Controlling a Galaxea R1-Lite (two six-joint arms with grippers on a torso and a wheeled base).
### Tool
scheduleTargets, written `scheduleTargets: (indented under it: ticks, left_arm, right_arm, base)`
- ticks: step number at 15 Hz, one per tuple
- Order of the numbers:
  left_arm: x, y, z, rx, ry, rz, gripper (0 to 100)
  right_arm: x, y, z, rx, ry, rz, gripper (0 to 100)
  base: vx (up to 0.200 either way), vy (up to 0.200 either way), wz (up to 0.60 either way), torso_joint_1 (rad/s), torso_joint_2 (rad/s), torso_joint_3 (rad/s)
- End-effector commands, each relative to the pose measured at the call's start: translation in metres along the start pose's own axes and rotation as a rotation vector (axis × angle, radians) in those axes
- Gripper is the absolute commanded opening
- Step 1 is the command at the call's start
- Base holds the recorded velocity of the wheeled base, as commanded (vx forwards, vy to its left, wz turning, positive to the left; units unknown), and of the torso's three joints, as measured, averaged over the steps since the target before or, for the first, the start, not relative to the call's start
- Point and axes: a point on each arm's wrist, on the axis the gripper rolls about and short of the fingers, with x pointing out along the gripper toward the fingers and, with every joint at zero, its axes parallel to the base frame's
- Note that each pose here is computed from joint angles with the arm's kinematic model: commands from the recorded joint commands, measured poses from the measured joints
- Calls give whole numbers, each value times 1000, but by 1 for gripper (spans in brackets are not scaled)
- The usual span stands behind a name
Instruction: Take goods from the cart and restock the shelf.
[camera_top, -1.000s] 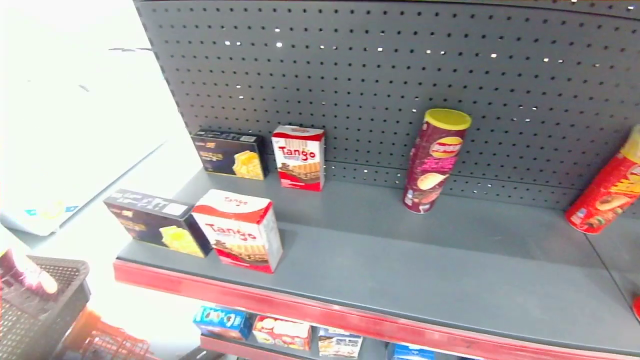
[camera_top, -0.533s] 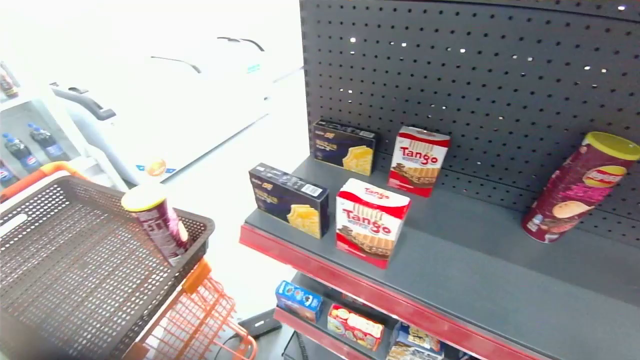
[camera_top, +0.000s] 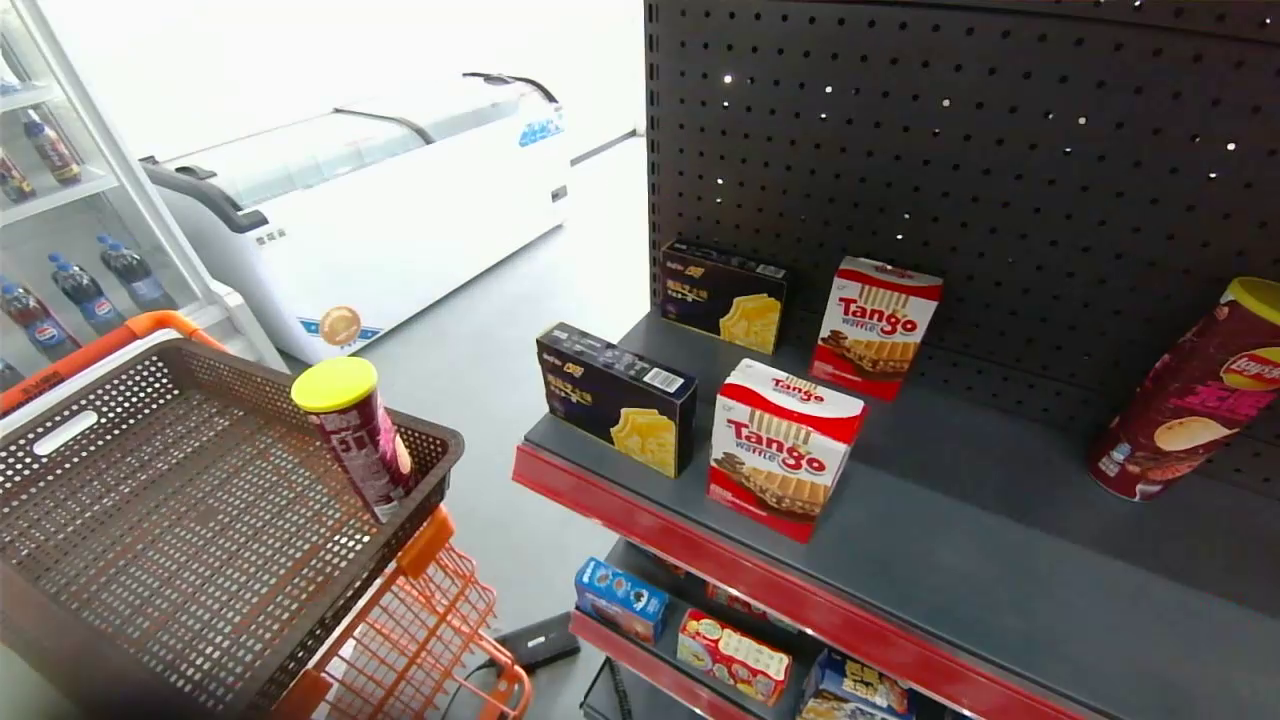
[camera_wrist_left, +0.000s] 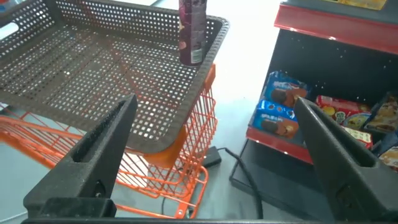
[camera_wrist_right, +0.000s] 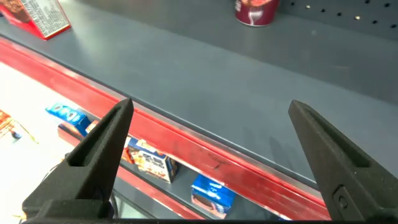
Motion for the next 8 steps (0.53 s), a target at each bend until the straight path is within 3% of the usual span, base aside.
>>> scheduleTargets:
  ticks: [1, 6, 7, 8]
  left_arm:
    - [0, 0, 0, 1, 0, -1, 100]
    - [0, 0, 0, 2, 0, 2, 100]
    - [-7, 0, 22, 29, -73, -5, 100]
    - [-7, 0, 52, 60, -44, -11, 100]
  right_arm:
    - [0, 0, 0, 0, 1, 0, 100]
    - [0, 0, 0, 0, 1, 0, 100]
    - [0, 0, 0, 0, 1, 0, 100]
    - [0, 0, 0, 0, 1, 0, 100]
  base:
    - [0, 0, 0, 0, 0, 0]
    - [0, 0, 0, 0, 0, 0]
    - [0, 0, 0, 0, 0, 0]
    - [0, 0, 0, 0, 0, 0]
